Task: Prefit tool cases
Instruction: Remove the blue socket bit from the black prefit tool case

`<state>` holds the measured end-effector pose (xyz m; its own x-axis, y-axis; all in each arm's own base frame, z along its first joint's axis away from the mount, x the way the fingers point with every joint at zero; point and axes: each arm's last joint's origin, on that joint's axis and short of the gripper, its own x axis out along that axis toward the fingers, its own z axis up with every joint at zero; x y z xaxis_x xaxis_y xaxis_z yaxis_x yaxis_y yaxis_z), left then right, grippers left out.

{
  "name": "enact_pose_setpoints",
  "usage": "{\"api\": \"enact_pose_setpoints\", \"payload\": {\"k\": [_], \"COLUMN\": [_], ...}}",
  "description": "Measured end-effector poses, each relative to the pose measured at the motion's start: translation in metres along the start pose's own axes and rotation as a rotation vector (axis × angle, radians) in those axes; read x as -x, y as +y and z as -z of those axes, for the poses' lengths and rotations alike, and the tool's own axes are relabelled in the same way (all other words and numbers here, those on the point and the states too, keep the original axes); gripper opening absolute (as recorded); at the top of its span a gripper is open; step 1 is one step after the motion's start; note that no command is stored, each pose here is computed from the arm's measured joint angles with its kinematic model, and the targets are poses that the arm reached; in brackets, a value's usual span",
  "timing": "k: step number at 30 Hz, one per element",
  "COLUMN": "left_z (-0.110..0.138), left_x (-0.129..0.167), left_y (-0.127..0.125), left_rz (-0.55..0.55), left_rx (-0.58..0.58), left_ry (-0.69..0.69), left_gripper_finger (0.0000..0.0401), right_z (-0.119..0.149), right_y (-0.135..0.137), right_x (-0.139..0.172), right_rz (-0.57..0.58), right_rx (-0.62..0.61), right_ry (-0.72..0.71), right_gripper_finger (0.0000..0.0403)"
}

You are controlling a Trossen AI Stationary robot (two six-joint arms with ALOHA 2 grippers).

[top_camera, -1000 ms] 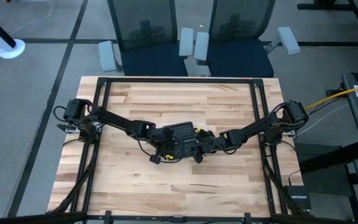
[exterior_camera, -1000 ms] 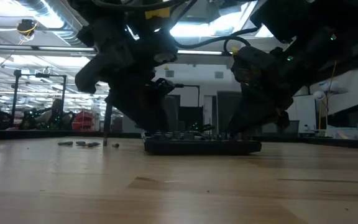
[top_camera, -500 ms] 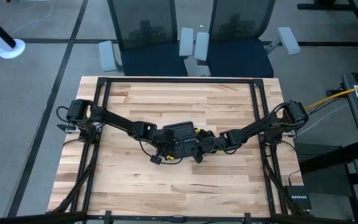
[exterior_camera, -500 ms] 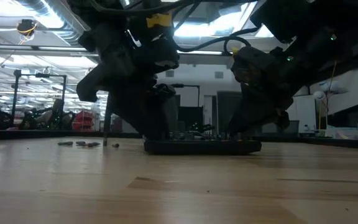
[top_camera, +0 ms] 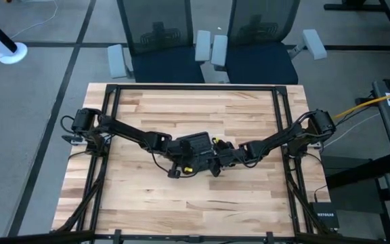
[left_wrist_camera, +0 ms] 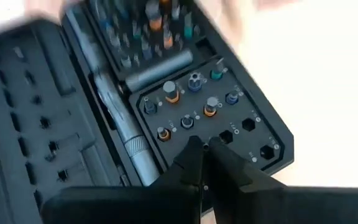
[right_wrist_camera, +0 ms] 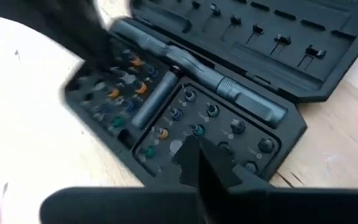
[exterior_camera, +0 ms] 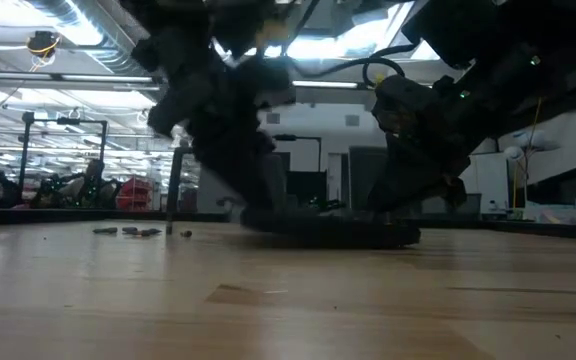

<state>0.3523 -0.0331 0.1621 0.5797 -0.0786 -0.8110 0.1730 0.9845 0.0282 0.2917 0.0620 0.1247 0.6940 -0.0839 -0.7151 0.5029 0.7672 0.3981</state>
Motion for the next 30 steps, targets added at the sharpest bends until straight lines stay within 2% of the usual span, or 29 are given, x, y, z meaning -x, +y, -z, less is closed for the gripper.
{"api": "enact_pose_setpoints", "payload": {"k": [3,8,13,20,30], "left_z": [-0.009,-0.009,0.002,0.000,-0.004], "left_x": [0.007,0.009,-0.003,-0.007,-0.007], "left_y": [0.001,0.002,0.003,0.006,0.011], "left_rz": [-0.003,-0.009,-0.001,-0.012,-0.025], "left_rx": [-0.013,-0.052,-0.062,-0.047,-0.013], "left_ry": [-0.018,0.015,0.103,0.080,0.033], "left_gripper_finger": [0.0001,0.0001,0.0000,0.0000,0.0000], "right_z": [0.001,0.001,-0.003,-0.013,-0.018], "right_y": [-0.001,-0.001,0.006,0.017,0.009], "right_x": [0.000,0.000,0.000,0.002,-0.007], "right_rz": [0.009,0.011,-0.085,-0.200,-0.154], "right_rx": [-0.018,-0.021,-0.028,-0.054,-0.108], "right_ry": [0.010,0.022,0.000,-0.099,-0.155], "right_gripper_finger": [0.0000,0.0000,0.0000,0.0000,0.0000]}}
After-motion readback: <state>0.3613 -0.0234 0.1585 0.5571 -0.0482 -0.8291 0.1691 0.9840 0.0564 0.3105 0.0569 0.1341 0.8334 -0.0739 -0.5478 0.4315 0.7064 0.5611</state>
